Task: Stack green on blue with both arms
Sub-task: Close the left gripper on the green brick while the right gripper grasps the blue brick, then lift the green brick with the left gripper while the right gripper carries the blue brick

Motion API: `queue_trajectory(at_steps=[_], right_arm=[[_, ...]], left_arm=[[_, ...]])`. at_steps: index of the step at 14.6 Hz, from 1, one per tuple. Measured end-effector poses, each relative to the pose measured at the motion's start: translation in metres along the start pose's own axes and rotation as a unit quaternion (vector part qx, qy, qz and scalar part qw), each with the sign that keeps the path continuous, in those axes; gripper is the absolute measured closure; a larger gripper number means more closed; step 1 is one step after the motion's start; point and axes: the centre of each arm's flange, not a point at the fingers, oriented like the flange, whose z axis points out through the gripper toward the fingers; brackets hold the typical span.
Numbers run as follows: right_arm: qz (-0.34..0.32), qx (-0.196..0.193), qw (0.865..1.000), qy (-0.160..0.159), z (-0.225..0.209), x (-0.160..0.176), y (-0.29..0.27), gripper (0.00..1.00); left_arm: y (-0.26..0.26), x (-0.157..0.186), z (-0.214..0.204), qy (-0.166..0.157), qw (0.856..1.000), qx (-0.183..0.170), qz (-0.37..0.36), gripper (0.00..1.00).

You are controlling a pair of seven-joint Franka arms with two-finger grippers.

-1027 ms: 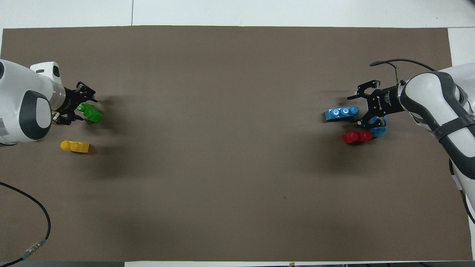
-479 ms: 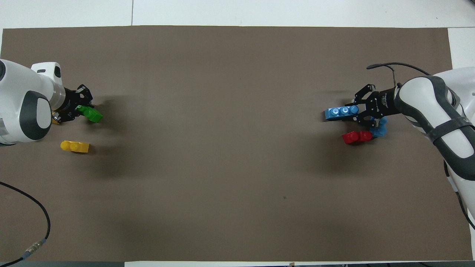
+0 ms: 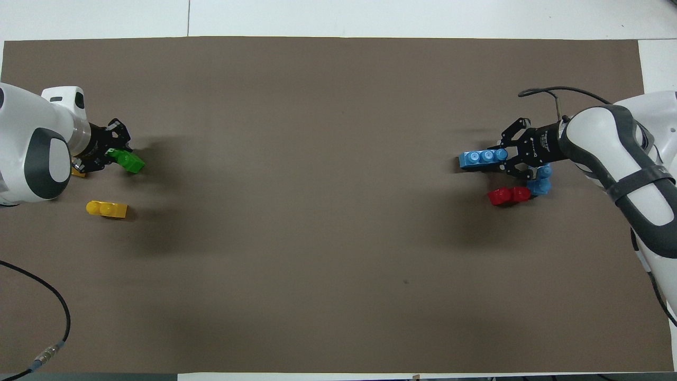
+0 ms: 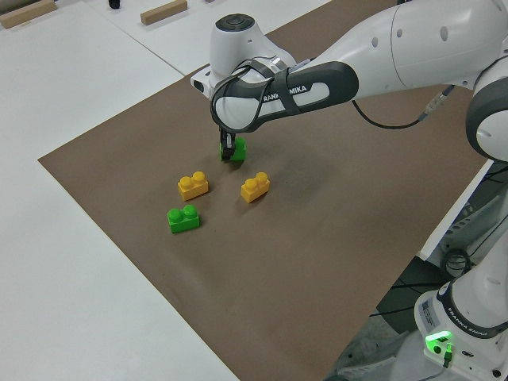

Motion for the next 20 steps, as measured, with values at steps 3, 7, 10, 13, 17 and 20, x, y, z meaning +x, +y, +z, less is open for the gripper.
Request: queue_trajectory(at_steps=[3,7,10,13,17,20], right_arm=[[0.003,-0.007,1.000,-0.012,-0.013,-0.047,-0.014,0.65],[-0.003,-0.006,1.000,-0.015,-0.026,-0.138,-0.018,0.65],[-0.010,-0.008,1.000,-0.016,-0.024,-0.182,-0.014,0.65],[-0.008,-0.017,1.000,-0.013,0.002,-0.236,-0.008,0.65],[0.019,0.008,1.000,0.000,0.047,-0.298,0.007,0.65],[0.050,0.028,0.998,0.010,0.072,-0.306,0.018,0.65]], left_arm=[[-0.001,-0.005,-0.030,0.002,1.000,0.002,-0.004,0.66],[0.000,-0.016,-0.069,0.006,0.999,0.003,-0.039,0.66],[0.004,-0.029,-0.092,0.007,0.996,0.005,-0.088,0.66],[0.017,-0.056,-0.119,0.007,0.991,0.010,-0.136,0.66],[0.038,-0.103,-0.164,0.016,0.974,0.003,-0.227,0.66],[0.052,-0.137,-0.191,0.019,0.958,-0.007,-0.286,0.66]])
